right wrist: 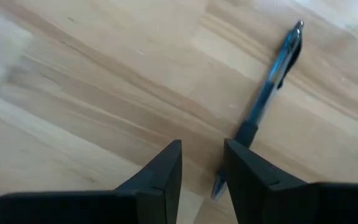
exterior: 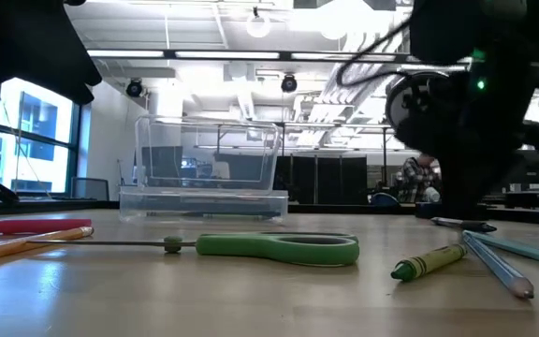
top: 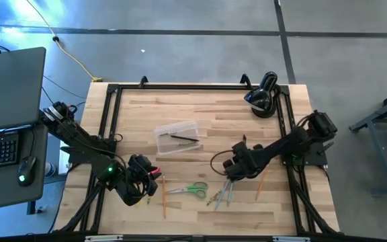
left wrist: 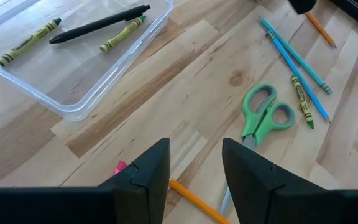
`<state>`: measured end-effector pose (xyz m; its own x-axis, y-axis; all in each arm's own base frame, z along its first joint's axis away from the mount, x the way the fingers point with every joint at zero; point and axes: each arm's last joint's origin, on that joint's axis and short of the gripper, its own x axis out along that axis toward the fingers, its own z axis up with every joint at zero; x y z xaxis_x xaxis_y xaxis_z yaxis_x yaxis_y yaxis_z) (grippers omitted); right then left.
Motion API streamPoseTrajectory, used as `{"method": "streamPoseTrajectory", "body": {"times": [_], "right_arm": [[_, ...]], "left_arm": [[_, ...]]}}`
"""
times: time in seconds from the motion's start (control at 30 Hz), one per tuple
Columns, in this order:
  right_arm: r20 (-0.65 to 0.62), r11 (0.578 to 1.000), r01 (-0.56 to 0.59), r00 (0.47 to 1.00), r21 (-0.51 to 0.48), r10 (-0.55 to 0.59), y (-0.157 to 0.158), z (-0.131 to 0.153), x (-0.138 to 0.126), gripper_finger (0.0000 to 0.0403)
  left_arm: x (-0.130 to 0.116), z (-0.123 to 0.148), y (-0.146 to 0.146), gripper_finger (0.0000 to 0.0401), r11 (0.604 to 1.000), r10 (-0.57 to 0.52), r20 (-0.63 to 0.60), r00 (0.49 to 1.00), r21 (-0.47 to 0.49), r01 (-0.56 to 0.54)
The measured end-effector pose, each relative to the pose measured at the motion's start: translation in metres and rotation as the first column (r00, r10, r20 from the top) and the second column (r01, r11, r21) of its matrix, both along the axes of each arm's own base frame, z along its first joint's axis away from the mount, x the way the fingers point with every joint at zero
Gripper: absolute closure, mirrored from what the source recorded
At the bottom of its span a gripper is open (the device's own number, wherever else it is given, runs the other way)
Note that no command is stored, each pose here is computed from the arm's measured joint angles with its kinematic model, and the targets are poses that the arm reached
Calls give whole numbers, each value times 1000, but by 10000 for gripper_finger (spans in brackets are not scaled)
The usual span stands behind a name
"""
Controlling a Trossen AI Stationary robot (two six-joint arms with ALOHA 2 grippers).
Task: Pick & place school supplies into a supply box
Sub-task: Put the transparent black pen into the supply box
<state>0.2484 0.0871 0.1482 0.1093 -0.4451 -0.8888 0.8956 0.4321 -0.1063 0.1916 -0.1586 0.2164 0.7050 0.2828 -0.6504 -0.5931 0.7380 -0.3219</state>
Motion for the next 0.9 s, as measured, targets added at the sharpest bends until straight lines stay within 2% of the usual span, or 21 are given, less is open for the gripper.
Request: {"method": "streamPoseTrajectory", "body": {"times": [0.2,0.37,0.6,0.9], "right_arm": [[17,999,33,999,-21,-33,-5,9,-10,306],[28,995,99,995,26,-99,-8,-8,-20,306],[134,990,112,983,85,-123,-14,-33,-27,306],[103,996,84,991,-10,-82,-23,-42,-36,311]], "left_arm": [[0,0,0,222,1000,0,1,1000,-1,0],[0,0,0,222,1000,0,1,1000,-1,0],[0,0,0,222,1000,0,0,1000,0,0],[0,0,0,222,1000,0,2,1000,-2,0]]}}
